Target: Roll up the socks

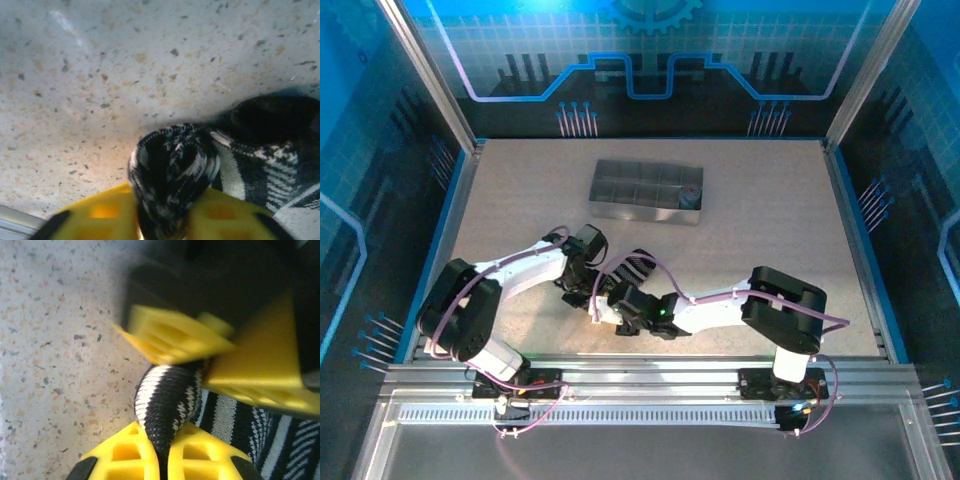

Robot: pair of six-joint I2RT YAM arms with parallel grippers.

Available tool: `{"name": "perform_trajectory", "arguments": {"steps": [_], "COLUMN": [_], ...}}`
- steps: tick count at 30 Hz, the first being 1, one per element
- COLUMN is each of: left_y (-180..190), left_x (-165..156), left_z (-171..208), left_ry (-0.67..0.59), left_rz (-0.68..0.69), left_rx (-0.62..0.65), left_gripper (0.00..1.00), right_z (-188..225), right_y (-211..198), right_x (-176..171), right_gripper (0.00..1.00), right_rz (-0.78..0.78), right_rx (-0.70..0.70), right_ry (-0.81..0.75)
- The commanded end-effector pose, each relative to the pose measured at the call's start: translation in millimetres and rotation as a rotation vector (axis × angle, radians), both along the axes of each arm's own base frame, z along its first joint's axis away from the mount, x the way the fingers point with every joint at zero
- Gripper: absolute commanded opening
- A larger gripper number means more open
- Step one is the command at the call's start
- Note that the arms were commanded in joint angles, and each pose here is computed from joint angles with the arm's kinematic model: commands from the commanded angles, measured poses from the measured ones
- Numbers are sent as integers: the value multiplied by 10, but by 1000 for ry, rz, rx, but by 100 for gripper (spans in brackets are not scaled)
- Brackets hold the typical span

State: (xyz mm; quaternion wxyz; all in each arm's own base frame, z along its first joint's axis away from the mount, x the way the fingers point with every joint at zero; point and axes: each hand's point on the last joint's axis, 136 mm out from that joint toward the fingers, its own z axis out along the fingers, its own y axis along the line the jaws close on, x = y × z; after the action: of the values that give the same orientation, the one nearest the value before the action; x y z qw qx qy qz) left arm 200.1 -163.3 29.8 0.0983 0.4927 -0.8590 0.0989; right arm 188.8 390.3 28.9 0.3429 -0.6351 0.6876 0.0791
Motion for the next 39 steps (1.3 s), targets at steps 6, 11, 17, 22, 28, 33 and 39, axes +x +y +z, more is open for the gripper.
{"name": "perform_trajectory", "arguments": {"steps": [6,11,17,22,28,33,39], "left_y": [268,366,130,3,-81,-81,58], "left_x": [-137,-130,-11,2,32,-34,-368], "left_z": [288,454,376,236,34,-183,-450], "left_ry": [-23,-92,-220,-228,-221,-164,-18], "left_rz": [79,76,35,-19,-55,-89,-87], "left_rx": [6,1,-154,-177,-152,-99,-27], "left_gripper": [73,75,62,58,58,58,37], "right_z": [-580,-660,-652,-708,-774,-812,-793], "right_y": [-471,-578,-595,-656,-690,-720,-720], "right_x": [-440,-467,-326,-321,-317,-262,-169], "right_gripper": [0,0,0,0,0,0,0], "right_rz": [-49,-90,-178,-219,-246,-281,-302], "right_rx": [-79,-95,-30,-2,-10,-15,-13], "right_ry": [561,693,851,956,1012,1032,1023]}}
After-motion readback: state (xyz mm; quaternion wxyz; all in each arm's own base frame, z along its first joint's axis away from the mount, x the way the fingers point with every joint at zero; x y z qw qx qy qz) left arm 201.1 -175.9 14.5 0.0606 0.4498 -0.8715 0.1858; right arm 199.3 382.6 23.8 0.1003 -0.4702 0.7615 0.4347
